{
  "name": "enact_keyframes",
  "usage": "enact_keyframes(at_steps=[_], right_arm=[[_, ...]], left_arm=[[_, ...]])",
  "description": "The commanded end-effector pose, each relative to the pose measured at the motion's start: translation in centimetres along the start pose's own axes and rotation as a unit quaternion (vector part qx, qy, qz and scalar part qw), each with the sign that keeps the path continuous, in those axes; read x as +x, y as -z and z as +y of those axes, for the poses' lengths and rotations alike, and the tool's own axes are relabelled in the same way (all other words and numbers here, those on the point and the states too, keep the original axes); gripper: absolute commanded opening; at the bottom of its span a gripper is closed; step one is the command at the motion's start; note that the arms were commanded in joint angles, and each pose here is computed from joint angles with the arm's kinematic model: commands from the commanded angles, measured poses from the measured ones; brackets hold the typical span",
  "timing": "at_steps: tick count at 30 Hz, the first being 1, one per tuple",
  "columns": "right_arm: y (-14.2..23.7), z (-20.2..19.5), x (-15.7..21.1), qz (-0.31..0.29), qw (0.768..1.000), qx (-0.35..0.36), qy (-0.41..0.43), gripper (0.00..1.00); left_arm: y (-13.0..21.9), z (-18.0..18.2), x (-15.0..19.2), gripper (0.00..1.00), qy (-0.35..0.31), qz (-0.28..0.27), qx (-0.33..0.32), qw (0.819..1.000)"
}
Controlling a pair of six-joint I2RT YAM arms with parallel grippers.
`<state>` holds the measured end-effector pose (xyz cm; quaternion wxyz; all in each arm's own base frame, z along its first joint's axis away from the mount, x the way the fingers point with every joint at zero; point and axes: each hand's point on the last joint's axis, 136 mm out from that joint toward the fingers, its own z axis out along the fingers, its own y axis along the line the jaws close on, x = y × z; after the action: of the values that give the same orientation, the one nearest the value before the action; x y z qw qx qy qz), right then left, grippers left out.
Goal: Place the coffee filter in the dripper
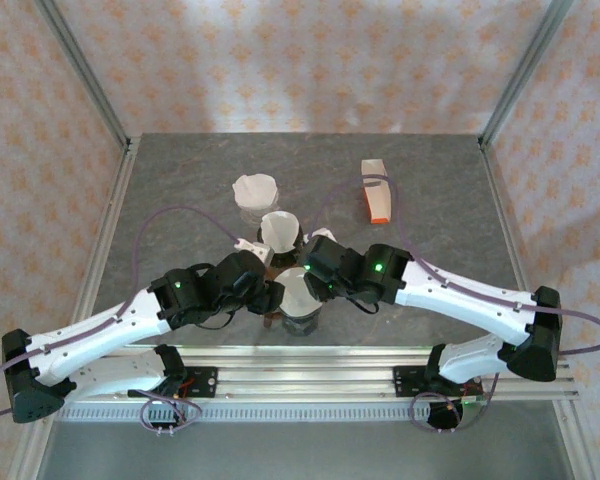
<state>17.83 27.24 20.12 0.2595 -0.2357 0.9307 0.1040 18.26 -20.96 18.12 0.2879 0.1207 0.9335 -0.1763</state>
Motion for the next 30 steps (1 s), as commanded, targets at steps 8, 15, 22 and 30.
enact_keyframes(at_steps=[8, 15, 22, 30], right_arm=[[1.3, 0.3, -0.6, -0.009, 1.000, -0.009, 0.007, 0.13], [0.7, 0.1, -0.3, 0.002, 0.999, 0.018, 0.028, 0.00], [-0.2, 0.0, 0.1, 0.012, 0.998, 0.046, 0.047, 0.00], [-0.5, 0.0, 0.2, 0.015, 0.998, 0.049, 0.048, 0.00]], left_arm=[[0.6, 0.1, -0.2, 0.58, 0.005, -0.005, 0.003, 1.000], [0.2, -0.3, -0.3, 0.61, 0.011, -0.005, 0.011, 1.000], [0.3, -0.5, -0.4, 0.64, 0.017, -0.011, 0.019, 1.000], [0.5, -0.2, -0.4, 0.65, 0.020, -0.017, 0.017, 0.999]])
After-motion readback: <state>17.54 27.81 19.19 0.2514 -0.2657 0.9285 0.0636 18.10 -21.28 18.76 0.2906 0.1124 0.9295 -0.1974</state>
